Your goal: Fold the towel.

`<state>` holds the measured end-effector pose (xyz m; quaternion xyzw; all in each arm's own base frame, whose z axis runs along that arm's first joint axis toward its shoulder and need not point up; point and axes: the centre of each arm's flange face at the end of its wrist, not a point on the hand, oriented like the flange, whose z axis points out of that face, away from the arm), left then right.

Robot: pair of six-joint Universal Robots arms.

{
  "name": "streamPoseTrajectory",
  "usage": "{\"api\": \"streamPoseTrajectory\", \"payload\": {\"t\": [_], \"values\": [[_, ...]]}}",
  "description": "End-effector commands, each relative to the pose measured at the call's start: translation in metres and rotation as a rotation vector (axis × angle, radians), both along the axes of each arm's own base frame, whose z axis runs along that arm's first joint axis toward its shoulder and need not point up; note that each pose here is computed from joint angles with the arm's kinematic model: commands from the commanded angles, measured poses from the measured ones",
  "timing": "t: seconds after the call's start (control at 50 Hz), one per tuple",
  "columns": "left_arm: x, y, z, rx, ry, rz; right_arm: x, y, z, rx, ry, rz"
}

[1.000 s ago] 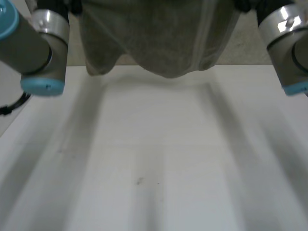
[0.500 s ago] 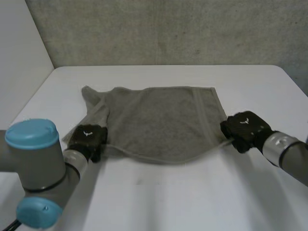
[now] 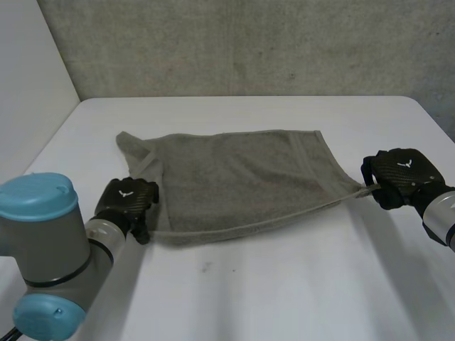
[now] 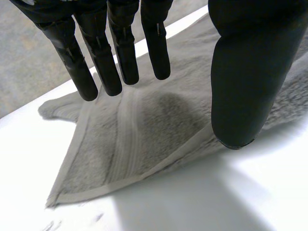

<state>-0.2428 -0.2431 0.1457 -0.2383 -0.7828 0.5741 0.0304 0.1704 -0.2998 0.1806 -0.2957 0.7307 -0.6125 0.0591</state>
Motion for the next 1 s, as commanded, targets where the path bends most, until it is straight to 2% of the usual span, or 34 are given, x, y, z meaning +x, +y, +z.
{"api": "streamPoseTrajectory", "payload": {"t": [0.02, 0.06, 0.12, 0.28, 0.58, 0.82, 1.0], "values": [[0.019, -0.009, 0.005, 0.014, -0.007, 0.065, -0.001, 0.0, -0.002, 0.004, 0.003, -0.001], [0.029, -0.011, 0.011, 0.016, -0.006, 0.092, -0.001, 0.0, -0.002, 0.007, 0.003, -0.001], [0.032, -0.012, 0.011, 0.033, 0.002, 0.079, -0.001, -0.001, -0.003, 0.004, 0.003, -0.002], [0.035, -0.018, 0.007, 0.06, 0.033, 0.026, -0.001, -0.001, -0.004, -0.003, 0.002, -0.003], [0.032, -0.025, -0.02, 0.137, 0.036, -0.009, 0.0, -0.001, -0.01, 0.02, 0.0, 0.0], [0.029, -0.035, -0.031, 0.072, -0.045, -0.059, 0.0, -0.001, -0.011, 0.023, 0.0, 0.0], [0.026, -0.041, -0.032, 0.034, -0.036, -0.064, 0.0, 0.0, -0.012, 0.026, 0.0, 0.0]]}}
